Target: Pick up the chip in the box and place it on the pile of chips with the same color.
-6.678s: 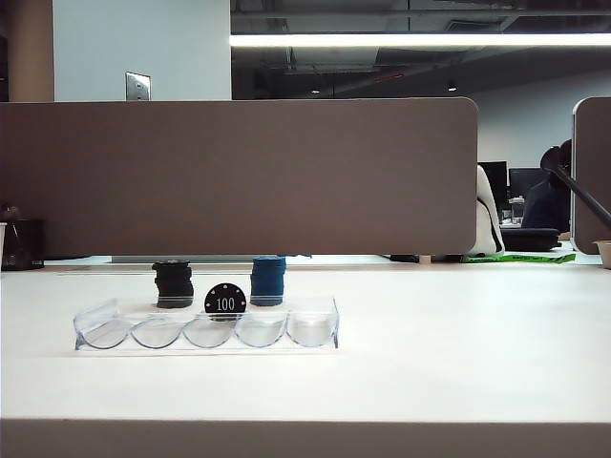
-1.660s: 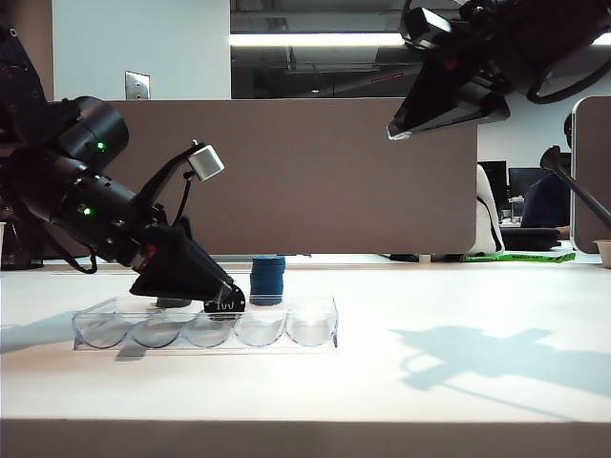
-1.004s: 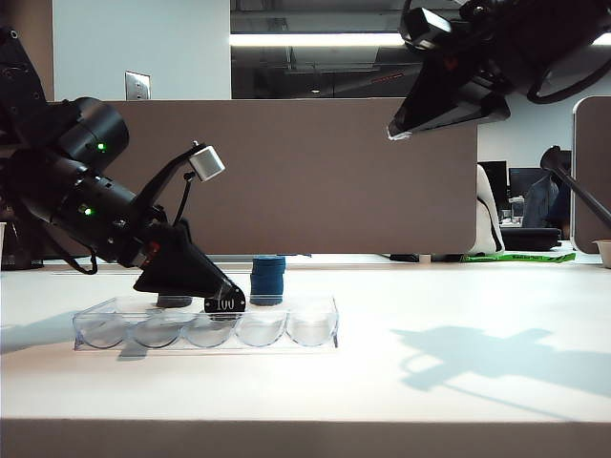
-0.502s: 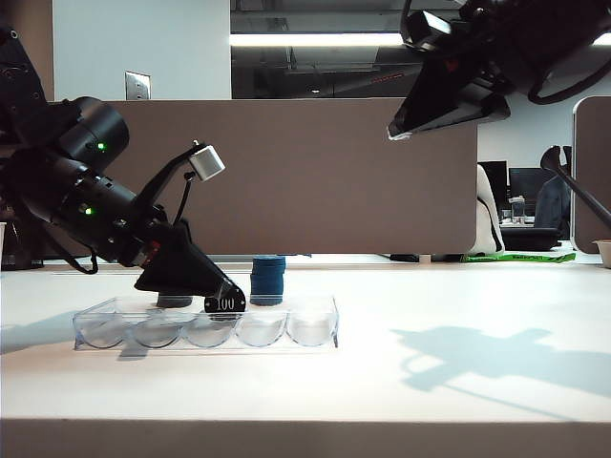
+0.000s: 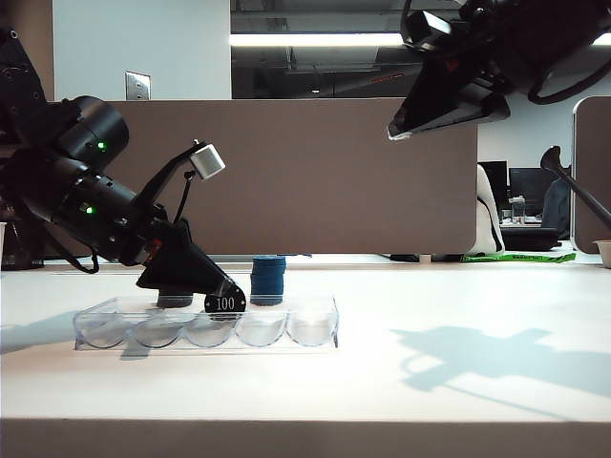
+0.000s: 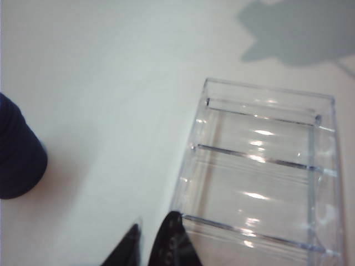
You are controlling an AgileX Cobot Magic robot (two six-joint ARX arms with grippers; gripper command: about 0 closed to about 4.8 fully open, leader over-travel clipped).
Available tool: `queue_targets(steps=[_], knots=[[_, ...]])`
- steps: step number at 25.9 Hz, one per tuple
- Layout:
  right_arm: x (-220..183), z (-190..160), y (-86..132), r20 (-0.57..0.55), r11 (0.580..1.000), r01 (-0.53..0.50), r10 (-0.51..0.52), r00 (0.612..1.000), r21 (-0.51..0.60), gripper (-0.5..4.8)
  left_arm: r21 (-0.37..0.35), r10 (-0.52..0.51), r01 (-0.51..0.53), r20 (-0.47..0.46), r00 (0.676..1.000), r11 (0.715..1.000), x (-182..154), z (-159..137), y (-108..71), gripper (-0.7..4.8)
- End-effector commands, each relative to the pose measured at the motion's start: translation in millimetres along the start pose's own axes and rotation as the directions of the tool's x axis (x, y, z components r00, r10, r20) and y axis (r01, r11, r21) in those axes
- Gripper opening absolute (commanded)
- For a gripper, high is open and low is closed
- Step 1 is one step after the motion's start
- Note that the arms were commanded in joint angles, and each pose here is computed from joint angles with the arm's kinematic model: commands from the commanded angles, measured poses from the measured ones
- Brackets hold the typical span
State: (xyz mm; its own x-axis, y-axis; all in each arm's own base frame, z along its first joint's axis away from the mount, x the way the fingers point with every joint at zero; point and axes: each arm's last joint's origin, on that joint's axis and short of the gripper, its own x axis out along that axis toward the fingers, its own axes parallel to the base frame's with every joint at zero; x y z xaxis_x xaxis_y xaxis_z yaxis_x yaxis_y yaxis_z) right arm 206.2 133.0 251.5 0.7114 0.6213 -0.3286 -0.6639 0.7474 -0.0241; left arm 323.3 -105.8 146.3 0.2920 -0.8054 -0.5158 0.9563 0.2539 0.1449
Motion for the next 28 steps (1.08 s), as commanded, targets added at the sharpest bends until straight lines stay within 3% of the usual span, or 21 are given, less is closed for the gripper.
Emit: queue_targets(steps=[1, 28], knots=[[-0.5, 1.6, 0.2, 0.004, 1.000, -0.002, 0.002, 1.000, -0.004, -0.05, -0.006, 0.007, -0.007, 0.017, 1.000, 1.000, -0.6, 2.7, 1.7, 0.84], [-0.5, 0.9, 0.2, -0.003, 1.000, -0.002, 0.002, 1.000, -0.007, -0.05, -0.048, -0.009, 0.009, 0.000, 1.000, 0.999, -0.6, 0.6, -0.5, 0.47]])
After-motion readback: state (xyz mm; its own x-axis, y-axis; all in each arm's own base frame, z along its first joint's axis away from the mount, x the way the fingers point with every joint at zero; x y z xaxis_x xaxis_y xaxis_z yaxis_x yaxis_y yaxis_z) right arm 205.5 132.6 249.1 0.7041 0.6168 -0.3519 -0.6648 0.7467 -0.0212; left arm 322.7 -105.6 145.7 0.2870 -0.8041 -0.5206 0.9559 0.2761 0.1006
